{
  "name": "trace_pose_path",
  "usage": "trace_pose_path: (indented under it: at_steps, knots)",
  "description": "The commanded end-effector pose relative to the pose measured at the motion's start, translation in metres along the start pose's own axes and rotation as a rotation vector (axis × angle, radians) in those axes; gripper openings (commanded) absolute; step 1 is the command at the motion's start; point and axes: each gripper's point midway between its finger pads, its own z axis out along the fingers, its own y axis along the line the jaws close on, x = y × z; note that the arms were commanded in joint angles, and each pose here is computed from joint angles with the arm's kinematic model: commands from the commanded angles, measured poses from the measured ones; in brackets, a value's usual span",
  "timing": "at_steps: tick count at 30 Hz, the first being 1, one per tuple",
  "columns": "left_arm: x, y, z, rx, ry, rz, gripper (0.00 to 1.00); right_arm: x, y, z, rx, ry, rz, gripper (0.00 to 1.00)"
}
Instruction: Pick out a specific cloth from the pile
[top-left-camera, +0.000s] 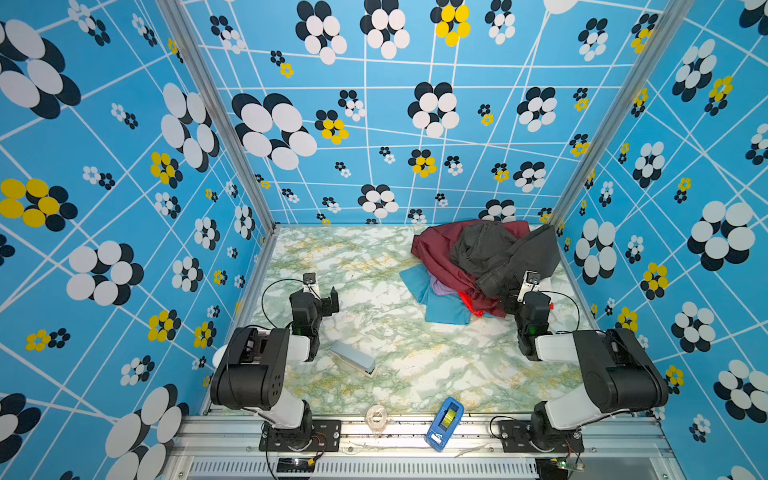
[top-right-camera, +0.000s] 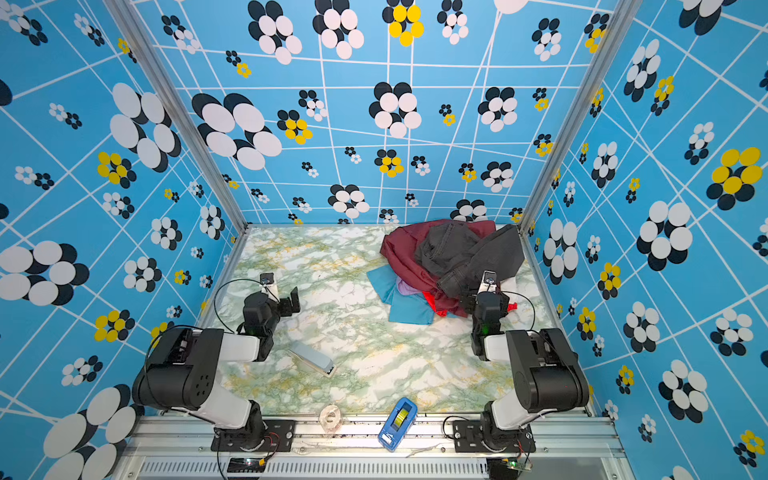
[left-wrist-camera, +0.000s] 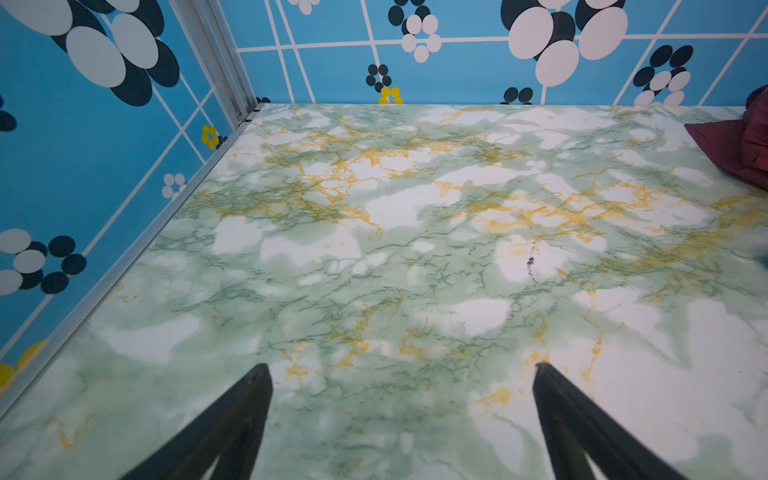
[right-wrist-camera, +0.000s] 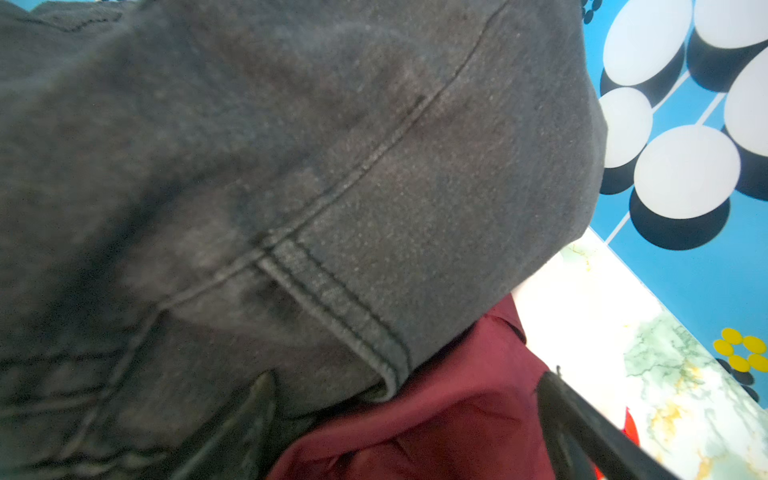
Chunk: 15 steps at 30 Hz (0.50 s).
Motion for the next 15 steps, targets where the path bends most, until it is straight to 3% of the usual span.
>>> trace_pose_path:
  at_steps: [1,15]
  knots:
    - [-0.0093,-0.0004,0.0003,0.004,-0.022,-0.006,0.99,-0.0029,-0.0005,0.0006,0.0,-0.01,0.0,0.99]
    - [-0.0093,-0.0007,0.0003,0.004,-0.021,-0.006,0.99,-0.0026,-0.0004,0.0007,-0.001,-0.009,0.0,0.99]
